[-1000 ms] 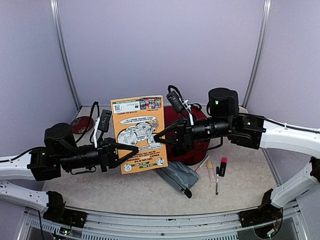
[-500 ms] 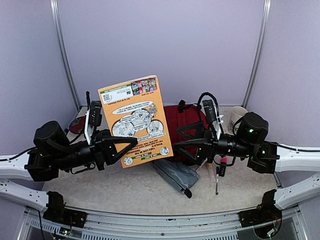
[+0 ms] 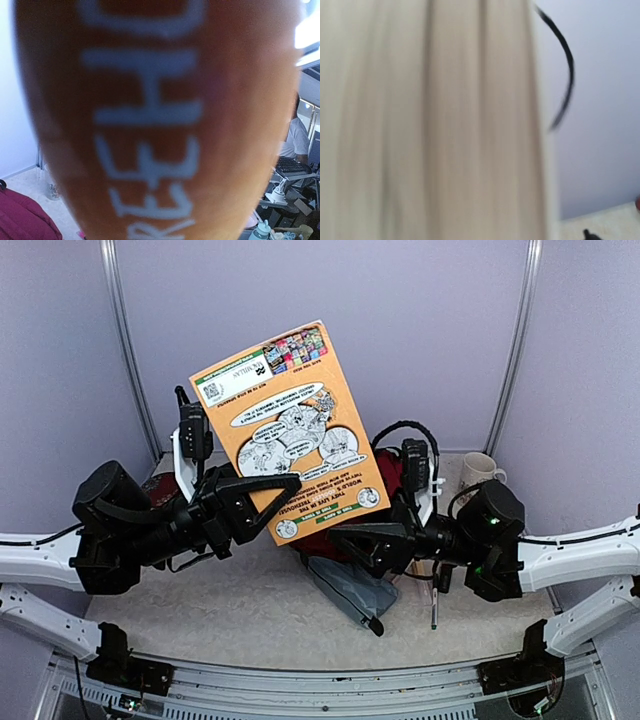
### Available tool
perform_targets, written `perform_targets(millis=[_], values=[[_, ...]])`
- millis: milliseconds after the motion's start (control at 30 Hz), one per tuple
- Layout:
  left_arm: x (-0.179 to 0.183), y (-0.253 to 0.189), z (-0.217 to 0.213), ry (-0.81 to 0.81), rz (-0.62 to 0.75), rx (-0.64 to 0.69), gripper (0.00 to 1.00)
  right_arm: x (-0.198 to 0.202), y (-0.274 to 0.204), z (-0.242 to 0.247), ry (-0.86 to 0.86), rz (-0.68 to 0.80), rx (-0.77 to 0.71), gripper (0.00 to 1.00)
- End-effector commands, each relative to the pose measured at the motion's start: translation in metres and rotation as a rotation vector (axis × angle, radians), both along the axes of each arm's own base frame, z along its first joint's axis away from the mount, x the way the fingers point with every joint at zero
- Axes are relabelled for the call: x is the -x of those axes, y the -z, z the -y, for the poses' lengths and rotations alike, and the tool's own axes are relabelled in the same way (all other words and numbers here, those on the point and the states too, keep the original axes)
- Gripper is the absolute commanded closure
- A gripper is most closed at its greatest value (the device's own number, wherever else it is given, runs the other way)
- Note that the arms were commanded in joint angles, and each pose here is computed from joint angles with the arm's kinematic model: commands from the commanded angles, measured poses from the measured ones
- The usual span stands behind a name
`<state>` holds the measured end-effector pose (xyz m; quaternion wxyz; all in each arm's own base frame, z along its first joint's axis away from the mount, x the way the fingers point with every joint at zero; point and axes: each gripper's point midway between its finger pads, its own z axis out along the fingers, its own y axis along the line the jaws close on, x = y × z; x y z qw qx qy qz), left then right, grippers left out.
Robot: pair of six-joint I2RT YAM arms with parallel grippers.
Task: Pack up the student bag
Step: Pass from the left arm to the right
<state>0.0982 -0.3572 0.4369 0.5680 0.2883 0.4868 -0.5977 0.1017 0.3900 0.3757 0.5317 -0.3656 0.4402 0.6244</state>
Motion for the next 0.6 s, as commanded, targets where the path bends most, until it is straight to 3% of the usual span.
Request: perform_targets(millis=[0, 133, 200, 267, 333, 367, 400, 467, 567], values=[[0.010, -0.043, -0.009, 0.018, 0.062, 0.157, 1.00, 0.013, -0.049, 0.028, -0.032, 0.021, -0.246, 0.07], [0.012, -0.037, 0.005, 0.029, 0.062, 0.135, 1.00, 0.015, -0.055, 0.027, -0.055, 0.019, -0.278, 0.16], [0.012, -0.034, 0.009, 0.027, 0.060, 0.131, 1.00, 0.018, -0.059, 0.027, -0.070, 0.039, -0.292, 0.25], [0.013, -0.033, 0.010, 0.028, 0.059, 0.133, 1.00, 0.019, -0.061, 0.028, -0.074, 0.039, -0.297, 0.52], [0.012, -0.032, 0.010, 0.021, 0.055, 0.128, 1.00, 0.016, -0.060, 0.031, -0.055, 0.024, -0.299, 0.91], [0.010, -0.030, 0.011, 0.009, 0.053, 0.119, 1.00, 0.014, -0.060, 0.035, -0.042, 0.013, -0.306, 1.00], [0.007, -0.027, 0.011, -0.003, 0.048, 0.105, 0.88, 0.012, -0.060, 0.040, -0.020, 0.004, -0.315, 1.00], [0.000, -0.018, 0.015, -0.040, 0.035, 0.048, 0.39, 0.004, -0.061, 0.051, 0.033, -0.026, -0.317, 1.00], [-0.020, 0.020, 0.028, -0.142, 0.012, -0.160, 0.07, -0.027, -0.045, 0.053, 0.190, -0.127, -0.170, 1.00]])
